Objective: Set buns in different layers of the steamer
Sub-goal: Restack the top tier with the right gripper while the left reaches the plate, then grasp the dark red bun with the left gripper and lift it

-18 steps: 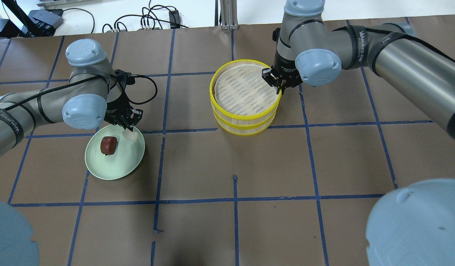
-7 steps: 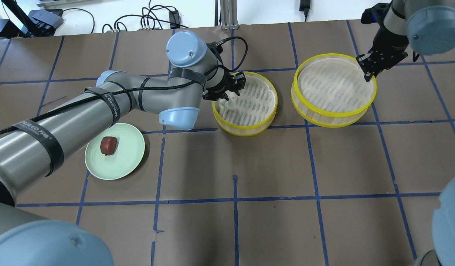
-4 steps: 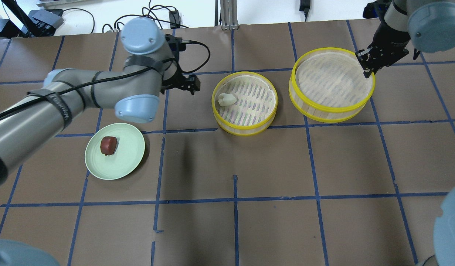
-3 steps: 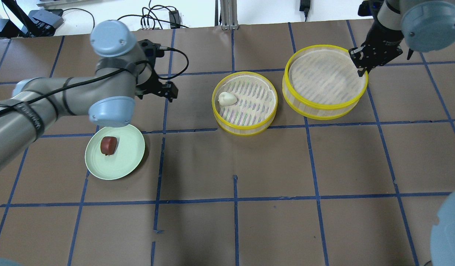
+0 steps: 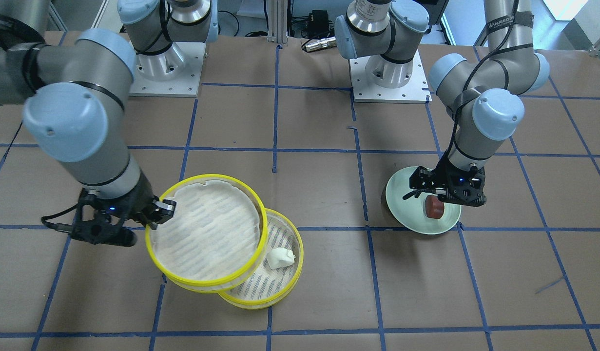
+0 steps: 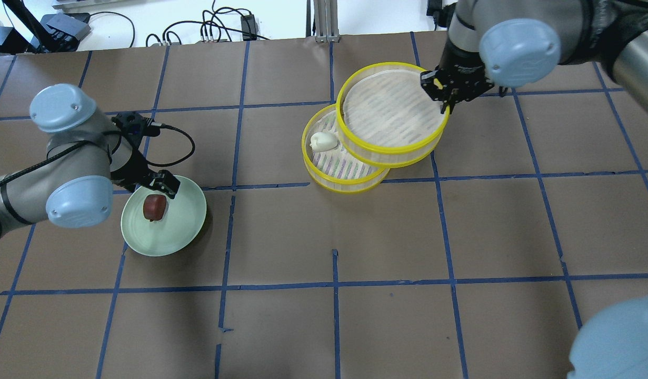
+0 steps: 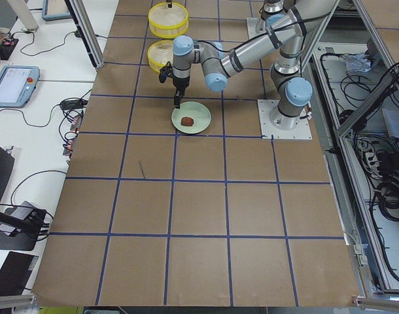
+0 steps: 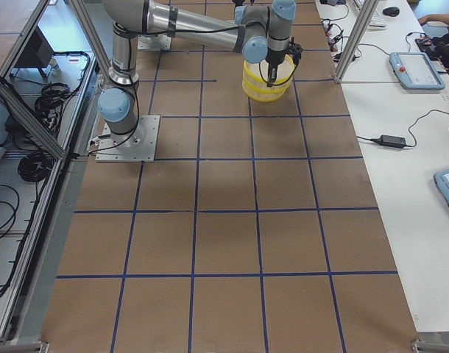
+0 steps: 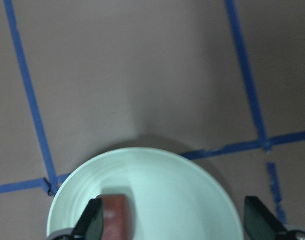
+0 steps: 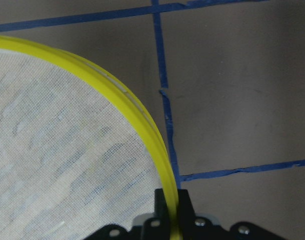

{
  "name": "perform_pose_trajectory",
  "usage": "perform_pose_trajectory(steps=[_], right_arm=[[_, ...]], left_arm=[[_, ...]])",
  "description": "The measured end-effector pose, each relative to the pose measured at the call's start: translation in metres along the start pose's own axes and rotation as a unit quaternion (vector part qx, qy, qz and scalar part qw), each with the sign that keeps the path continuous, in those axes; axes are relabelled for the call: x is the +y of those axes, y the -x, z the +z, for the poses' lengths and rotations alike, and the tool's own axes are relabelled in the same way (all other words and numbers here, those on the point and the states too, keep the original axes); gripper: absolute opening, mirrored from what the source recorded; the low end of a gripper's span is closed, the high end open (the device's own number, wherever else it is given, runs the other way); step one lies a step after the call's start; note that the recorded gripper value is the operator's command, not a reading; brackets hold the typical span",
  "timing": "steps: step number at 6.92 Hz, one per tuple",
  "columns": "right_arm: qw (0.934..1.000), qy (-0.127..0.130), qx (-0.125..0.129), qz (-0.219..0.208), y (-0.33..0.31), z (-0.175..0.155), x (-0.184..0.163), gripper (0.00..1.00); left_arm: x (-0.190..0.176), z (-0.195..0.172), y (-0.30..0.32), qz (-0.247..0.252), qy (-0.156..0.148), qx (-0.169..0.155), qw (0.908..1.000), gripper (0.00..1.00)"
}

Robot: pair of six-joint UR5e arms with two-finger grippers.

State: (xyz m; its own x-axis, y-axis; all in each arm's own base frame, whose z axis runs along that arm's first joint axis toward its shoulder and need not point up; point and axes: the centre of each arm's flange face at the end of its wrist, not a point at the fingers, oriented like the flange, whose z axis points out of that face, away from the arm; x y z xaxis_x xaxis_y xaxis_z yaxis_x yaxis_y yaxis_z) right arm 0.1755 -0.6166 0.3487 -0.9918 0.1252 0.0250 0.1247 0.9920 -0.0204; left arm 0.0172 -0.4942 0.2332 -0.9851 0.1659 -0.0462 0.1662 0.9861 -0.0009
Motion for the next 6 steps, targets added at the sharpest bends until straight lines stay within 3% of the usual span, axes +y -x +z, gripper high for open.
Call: perform_pose_trajectory(steps=[1, 3, 4, 6], right_arm=[[0.9999, -0.005, -0.002, 0.011, 0.031, 0.017, 0.003, 0.08], [0.9997, -0.001, -0.001, 0.026, 0.055, 0.041, 0.004, 0.08], [0.9996, 0.002, 0.000, 0.029, 0.057, 0.047, 0.004, 0.08], [0.9996, 0.006, 0.001, 0.029, 0.062, 0.052, 0.007, 0.08]], left_arm=[[0.007, 0.011, 0.007, -0.004, 0.011, 0.006, 0.9999, 0.90], [0.007, 0.026, 0.011, -0.007, 0.021, 0.013, 0.9997, 0.42], [0.005, 0.033, 0.012, -0.006, 0.022, 0.014, 0.9996, 0.24], [0.000, 0.037, 0.014, -0.002, 0.022, 0.013, 0.9997, 0.18]])
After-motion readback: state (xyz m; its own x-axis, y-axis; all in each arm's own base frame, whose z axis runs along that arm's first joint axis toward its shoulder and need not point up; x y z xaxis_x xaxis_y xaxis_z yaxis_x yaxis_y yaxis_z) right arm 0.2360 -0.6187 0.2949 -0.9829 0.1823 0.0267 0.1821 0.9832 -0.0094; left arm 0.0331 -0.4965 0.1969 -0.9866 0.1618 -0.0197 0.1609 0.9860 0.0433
